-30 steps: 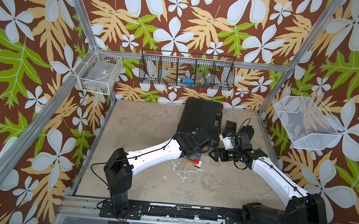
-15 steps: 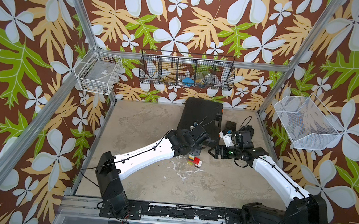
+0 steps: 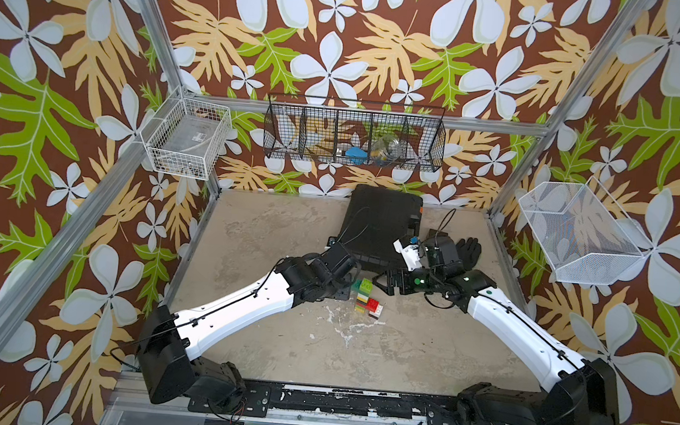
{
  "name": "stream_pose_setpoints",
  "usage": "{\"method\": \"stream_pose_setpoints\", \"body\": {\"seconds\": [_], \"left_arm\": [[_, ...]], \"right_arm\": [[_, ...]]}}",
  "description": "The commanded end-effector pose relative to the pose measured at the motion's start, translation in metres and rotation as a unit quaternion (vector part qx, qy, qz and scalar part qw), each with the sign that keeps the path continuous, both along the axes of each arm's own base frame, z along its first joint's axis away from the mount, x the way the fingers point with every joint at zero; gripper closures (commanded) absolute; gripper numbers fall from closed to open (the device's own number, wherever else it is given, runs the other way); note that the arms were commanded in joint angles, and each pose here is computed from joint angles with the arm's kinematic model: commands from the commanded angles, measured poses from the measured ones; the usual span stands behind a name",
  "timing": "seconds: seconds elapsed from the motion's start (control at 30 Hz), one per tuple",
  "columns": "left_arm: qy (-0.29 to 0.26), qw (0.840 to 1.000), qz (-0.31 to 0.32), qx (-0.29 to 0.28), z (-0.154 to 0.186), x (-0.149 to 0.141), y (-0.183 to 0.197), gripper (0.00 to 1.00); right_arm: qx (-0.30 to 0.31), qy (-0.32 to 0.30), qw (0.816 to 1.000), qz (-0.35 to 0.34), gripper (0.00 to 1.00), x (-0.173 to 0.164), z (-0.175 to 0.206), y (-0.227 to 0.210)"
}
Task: Assemble a giraffe with lego
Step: Assemble the lego brick with the lego brick.
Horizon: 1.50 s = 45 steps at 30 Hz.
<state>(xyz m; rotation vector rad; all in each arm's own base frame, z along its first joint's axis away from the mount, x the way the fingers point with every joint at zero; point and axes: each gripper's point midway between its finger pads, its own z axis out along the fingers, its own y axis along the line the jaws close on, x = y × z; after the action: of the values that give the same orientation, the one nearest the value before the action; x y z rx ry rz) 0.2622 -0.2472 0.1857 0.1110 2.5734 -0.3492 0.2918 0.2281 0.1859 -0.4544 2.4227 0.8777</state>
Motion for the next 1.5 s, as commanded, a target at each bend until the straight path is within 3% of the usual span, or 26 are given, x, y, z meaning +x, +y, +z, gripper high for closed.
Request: {"method": "stream_pose_setpoints", "body": {"seconds": [0.0,0.47,0.9,1.47], "left_arm": [[0.009,1.000,0.003,-0.013,-0.002,0.000,0.004,0.42],[0.017,1.000,0.000,-0.006,-0.015,0.000,0.013,0.42],[0.023,1.000,0.001,-0.009,-0.020,-0.003,0.015,0.42],[0.021,1.000,-0.002,-0.007,-0.019,-0.002,0.013,0.42]], "right_arm": [[0.003,0.001,1.000,0.000,0.00,0.002,0.001,0.011],[-0.032,0.025,0.999,-0.006,0.05,-0.002,-0.032,0.005],[-0.008,0.006,1.000,-0.009,0.05,0.009,-0.010,0.013],[-0.058,0.030,0.998,-0.018,0.05,0.004,-0.053,-0.002]]}}
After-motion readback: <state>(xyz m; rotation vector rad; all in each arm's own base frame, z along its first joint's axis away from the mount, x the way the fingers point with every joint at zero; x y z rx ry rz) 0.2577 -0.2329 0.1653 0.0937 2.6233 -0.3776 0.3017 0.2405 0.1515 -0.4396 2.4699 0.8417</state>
